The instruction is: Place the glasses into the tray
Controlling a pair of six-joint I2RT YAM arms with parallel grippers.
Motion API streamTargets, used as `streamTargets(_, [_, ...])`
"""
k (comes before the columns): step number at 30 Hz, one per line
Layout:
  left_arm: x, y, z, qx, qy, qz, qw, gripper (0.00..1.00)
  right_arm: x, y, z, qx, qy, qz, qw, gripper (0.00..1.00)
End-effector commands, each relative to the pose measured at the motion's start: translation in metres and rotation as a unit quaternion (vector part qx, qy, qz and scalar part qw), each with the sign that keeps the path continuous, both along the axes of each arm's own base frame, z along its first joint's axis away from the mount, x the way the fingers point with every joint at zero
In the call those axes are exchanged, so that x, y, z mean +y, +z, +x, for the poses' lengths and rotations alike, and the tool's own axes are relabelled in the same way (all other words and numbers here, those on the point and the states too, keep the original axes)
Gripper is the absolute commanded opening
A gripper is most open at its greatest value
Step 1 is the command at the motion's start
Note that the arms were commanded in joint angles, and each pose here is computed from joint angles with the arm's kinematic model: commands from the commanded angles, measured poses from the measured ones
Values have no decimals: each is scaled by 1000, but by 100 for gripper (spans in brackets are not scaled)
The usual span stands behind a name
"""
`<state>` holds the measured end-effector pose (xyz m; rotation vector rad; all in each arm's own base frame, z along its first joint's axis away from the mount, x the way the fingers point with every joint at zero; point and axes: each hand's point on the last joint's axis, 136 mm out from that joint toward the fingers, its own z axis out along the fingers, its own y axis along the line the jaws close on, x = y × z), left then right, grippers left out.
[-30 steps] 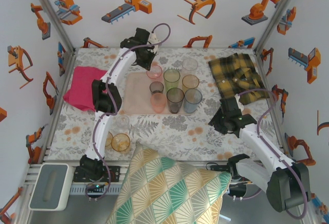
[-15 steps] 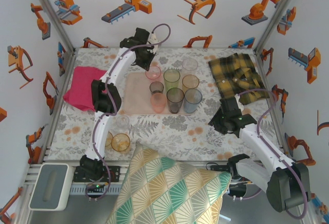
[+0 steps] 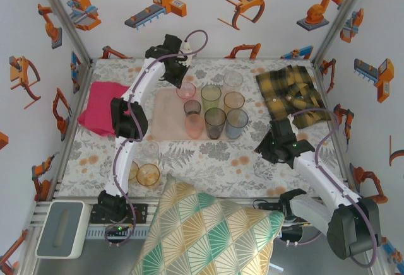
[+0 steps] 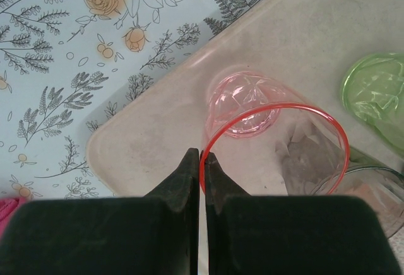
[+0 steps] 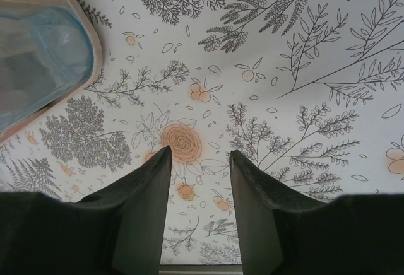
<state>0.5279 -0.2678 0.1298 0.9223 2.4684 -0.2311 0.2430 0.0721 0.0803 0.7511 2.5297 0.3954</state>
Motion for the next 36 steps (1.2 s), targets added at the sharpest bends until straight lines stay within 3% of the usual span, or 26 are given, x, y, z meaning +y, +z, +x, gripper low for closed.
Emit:
streamTargets(1, [-11,20,-5,-4,-2,-25,1000,7,-2,12,4,-16,0,-2,1000,42])
streamTargets(20, [-15,7,5,-21,0,-4,1000,11,-4,10,0,-10,-1,-5,1000,42])
streamTargets(36, [-16,4,8,-21,3,-7,1000,28,-4,12,1,-9,0,-6,1000,42])
